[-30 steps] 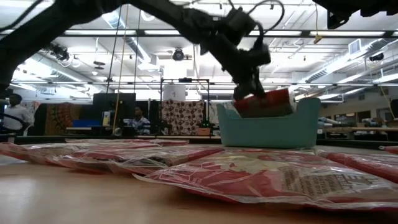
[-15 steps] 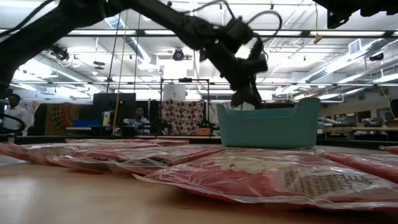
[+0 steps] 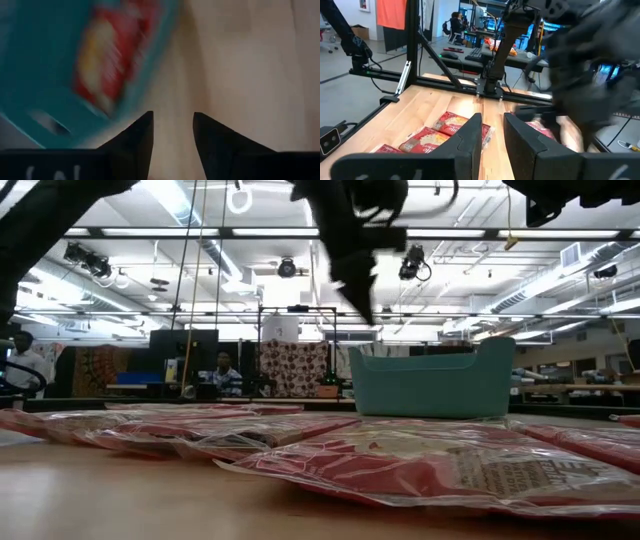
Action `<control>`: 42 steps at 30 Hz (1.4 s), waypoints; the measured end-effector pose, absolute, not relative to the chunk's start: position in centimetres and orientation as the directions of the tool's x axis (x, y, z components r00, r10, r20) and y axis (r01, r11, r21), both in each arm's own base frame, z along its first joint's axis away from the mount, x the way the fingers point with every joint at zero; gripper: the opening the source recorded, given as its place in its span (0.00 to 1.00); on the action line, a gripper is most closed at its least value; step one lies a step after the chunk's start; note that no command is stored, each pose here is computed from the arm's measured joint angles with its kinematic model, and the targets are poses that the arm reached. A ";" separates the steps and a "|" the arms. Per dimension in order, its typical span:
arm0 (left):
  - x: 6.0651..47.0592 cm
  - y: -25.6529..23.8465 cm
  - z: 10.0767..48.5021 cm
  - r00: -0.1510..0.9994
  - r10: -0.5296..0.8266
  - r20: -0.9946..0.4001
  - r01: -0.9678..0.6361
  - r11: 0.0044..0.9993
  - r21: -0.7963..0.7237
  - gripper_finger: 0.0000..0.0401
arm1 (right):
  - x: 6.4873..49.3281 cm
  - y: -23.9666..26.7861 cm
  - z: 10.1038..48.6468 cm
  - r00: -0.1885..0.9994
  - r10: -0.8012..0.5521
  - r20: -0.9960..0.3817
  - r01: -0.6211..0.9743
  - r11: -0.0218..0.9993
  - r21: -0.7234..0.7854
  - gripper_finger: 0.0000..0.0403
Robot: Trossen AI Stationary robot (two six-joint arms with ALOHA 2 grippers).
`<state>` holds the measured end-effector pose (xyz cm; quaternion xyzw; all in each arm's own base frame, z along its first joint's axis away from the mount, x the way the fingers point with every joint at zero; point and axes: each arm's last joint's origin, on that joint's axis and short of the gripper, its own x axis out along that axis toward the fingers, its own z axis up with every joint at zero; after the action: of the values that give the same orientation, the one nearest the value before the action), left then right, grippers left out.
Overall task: Sort popcorn bags into baskets
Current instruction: Put the popcorn bag into the bin
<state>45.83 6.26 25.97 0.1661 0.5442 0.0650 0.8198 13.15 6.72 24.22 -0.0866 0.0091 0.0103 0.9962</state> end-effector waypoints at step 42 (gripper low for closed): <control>39.7 3.8 15.9 0.119 0.491 -0.863 -0.515 0.774 0.369 0.56 | 13.5 6.9 24.1 1.000 0.020 -0.023 -0.023 0.988 -0.152 0.21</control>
<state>39.72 3.85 15.87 -0.0104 0.5723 0.3363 0.7479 13.48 6.93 24.08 -0.0765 0.0106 0.0109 0.9970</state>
